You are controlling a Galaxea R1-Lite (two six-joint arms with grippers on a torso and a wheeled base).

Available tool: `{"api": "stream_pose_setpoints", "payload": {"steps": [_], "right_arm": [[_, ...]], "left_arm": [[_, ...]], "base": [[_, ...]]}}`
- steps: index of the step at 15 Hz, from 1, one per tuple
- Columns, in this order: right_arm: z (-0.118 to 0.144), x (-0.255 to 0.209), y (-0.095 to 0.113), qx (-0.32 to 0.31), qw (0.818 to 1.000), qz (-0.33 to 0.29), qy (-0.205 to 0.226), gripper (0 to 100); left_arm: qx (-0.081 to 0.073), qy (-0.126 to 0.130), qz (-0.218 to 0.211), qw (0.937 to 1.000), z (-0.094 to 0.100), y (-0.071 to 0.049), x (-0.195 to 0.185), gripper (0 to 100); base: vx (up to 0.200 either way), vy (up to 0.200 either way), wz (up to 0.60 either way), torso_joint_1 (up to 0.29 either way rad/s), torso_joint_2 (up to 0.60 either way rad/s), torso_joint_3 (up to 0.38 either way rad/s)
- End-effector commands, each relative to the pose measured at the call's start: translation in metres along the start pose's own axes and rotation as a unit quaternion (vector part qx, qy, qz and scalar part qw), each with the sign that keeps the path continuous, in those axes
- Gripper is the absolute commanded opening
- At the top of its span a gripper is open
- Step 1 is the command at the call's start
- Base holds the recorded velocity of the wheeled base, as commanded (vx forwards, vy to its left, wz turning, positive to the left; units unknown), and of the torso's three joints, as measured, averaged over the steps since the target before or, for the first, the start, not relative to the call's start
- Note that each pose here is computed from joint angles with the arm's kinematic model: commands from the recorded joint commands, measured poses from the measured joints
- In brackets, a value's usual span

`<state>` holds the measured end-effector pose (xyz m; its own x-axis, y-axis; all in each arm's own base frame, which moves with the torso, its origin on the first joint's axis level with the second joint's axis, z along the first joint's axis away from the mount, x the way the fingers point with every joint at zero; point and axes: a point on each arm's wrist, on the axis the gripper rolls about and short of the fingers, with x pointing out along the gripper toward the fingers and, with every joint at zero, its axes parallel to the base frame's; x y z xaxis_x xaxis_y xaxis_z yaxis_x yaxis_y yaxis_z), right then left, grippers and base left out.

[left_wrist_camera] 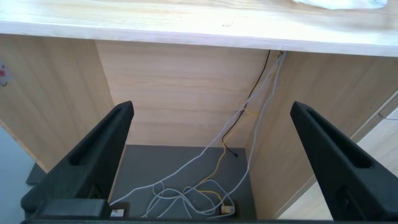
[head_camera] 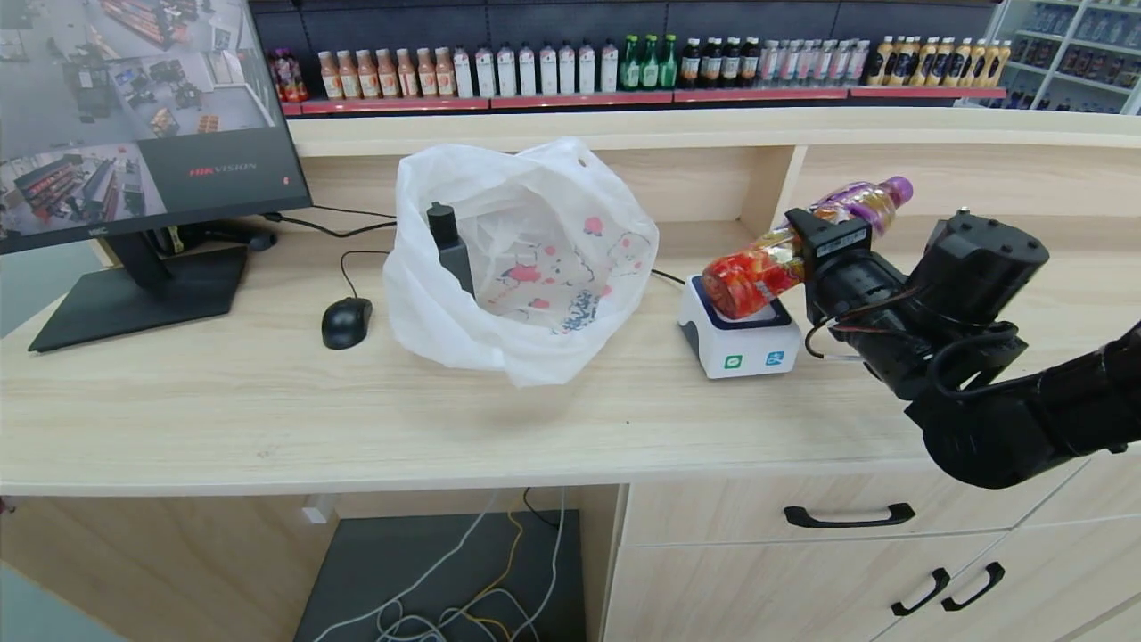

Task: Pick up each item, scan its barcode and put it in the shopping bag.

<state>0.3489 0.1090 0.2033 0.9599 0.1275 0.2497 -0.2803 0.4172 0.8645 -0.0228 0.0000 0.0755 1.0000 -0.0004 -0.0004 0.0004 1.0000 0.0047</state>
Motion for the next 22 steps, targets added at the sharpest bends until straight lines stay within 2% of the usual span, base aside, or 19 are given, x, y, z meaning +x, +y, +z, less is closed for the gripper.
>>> {"api": "stream_pose_setpoints", "payload": {"steps": [1, 11, 22], "right_arm": [[-0.0047, 0.0021, -0.0067, -0.002, 1.0, -0.009, 0.007, 0], [-0.0009, 0.0036, -0.0149, 0.004, 1.0, -0.019, 0.001, 0], [0.0037, 0.0021, -0.0084, 0.003, 1.0, -0.011, -0.006, 0]], "left_arm": [[0.0, 0.0, 0.0, 1.0, 0.0, 0.0, 0.0, 100], [0.0, 0.0, -0.001, 1.0, 0.0, 0.0, 0.0, 100], [0.0, 0.0, 0.0, 1.0, 0.0, 0.0, 0.0, 100]], "base": [[0.0, 0.0, 0.0, 0.0, 0.0, 0.0], [0.0, 0.0, 0.0, 0.0, 0.0, 0.0], [0.0, 0.0, 0.0, 0.0, 0.0, 0.0]]}}
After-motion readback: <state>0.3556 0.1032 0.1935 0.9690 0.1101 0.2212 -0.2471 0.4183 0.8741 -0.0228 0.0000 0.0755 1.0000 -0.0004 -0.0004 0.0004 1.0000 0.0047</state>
